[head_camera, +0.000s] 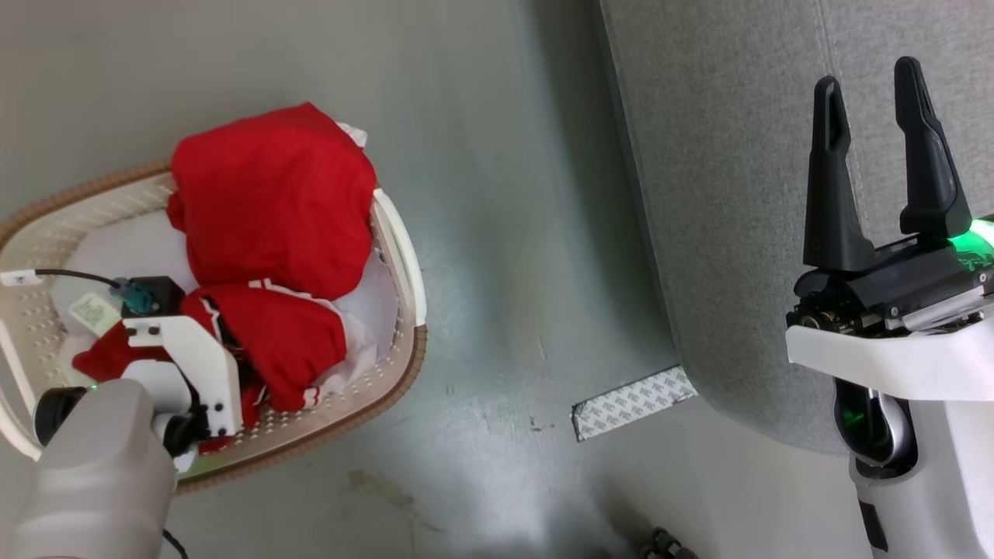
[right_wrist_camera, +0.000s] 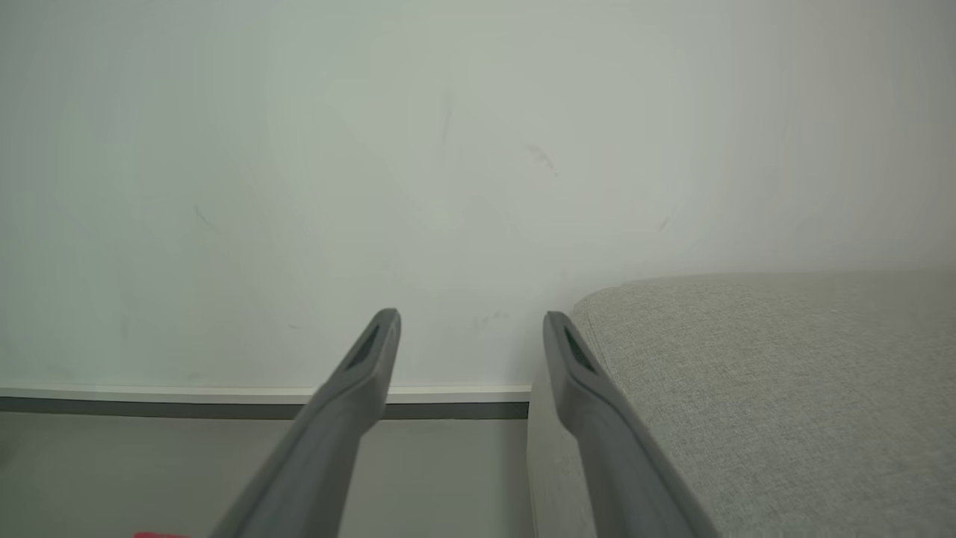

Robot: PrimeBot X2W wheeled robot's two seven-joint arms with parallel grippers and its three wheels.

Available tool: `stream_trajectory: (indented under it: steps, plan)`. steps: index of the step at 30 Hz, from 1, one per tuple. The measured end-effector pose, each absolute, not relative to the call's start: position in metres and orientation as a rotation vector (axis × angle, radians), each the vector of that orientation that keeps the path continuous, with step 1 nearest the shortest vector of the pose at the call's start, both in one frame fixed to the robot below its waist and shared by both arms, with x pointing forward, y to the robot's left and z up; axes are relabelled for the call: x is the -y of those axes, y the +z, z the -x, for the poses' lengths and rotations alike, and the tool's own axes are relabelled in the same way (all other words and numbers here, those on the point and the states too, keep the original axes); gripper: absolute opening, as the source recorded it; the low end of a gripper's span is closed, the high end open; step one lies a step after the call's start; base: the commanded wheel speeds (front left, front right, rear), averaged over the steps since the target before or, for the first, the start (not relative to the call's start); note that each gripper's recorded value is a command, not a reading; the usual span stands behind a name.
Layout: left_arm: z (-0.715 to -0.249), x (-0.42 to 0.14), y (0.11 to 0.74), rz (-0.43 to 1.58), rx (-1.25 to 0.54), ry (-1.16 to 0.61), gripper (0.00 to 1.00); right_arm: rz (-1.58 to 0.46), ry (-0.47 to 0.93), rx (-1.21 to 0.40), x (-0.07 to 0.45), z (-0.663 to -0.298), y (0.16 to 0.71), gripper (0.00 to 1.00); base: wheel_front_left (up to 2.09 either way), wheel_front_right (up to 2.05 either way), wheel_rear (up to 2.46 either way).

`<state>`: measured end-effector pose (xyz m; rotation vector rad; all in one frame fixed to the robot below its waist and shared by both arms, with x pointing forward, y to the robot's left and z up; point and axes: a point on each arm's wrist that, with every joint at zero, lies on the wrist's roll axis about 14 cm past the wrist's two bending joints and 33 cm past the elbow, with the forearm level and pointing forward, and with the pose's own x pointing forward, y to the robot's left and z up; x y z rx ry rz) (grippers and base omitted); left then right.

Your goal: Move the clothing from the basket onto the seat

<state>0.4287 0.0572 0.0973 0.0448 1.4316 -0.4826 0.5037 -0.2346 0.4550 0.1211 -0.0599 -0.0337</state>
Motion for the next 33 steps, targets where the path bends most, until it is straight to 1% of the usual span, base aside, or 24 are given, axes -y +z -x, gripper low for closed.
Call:
stream_trajectory:
  steps: [1,2,3,4,7,11,18,24,33]
  plan:
    - [-0.426,-0.057,0.094,-0.048,-1.443,-0.488,1.00,-0.120,-0.036,0.055,0.236,-0.504,0.453,1.00,0.00,0.00,0.00]
    - [-0.426,-0.056,0.093,-0.050,-1.449,-0.491,0.93,-0.118,-0.038,0.051,0.236,-0.504,0.451,1.00,0.00,0.00,0.00]
    - [-0.425,-0.056,0.091,-0.052,-1.452,-0.493,0.30,-0.117,-0.040,0.048,0.237,-0.504,0.450,1.00,0.00,0.00,0.00]
    - [-0.426,-0.056,0.091,-0.053,-1.451,-0.494,0.00,-0.118,-0.040,0.047,0.237,-0.504,0.449,1.00,0.00,0.00,0.00]
    - [-0.427,-0.056,0.094,-0.054,-1.438,-0.494,0.00,-0.120,-0.040,0.050,0.237,-0.504,0.451,1.00,0.00,0.00,0.00]
    - [-0.436,-0.049,0.104,-0.042,-1.374,-0.502,0.00,-0.124,-0.036,0.071,0.236,-0.504,0.460,1.00,0.00,0.00,0.00]
    - [-0.437,-0.041,0.135,0.004,-1.277,-0.499,0.00,-0.124,-0.038,0.116,0.236,-0.498,0.483,1.00,0.00,0.00,0.00]
    - [-0.435,-0.032,0.190,0.022,-1.124,-0.526,0.00,-0.129,-0.017,0.183,0.227,-0.481,0.520,1.00,0.00,0.00,0.00]
    - [-0.436,-0.022,0.274,0.060,-0.869,-0.553,0.00,-0.135,0.026,0.244,0.211,-0.449,0.557,1.00,0.00,0.00,0.00]
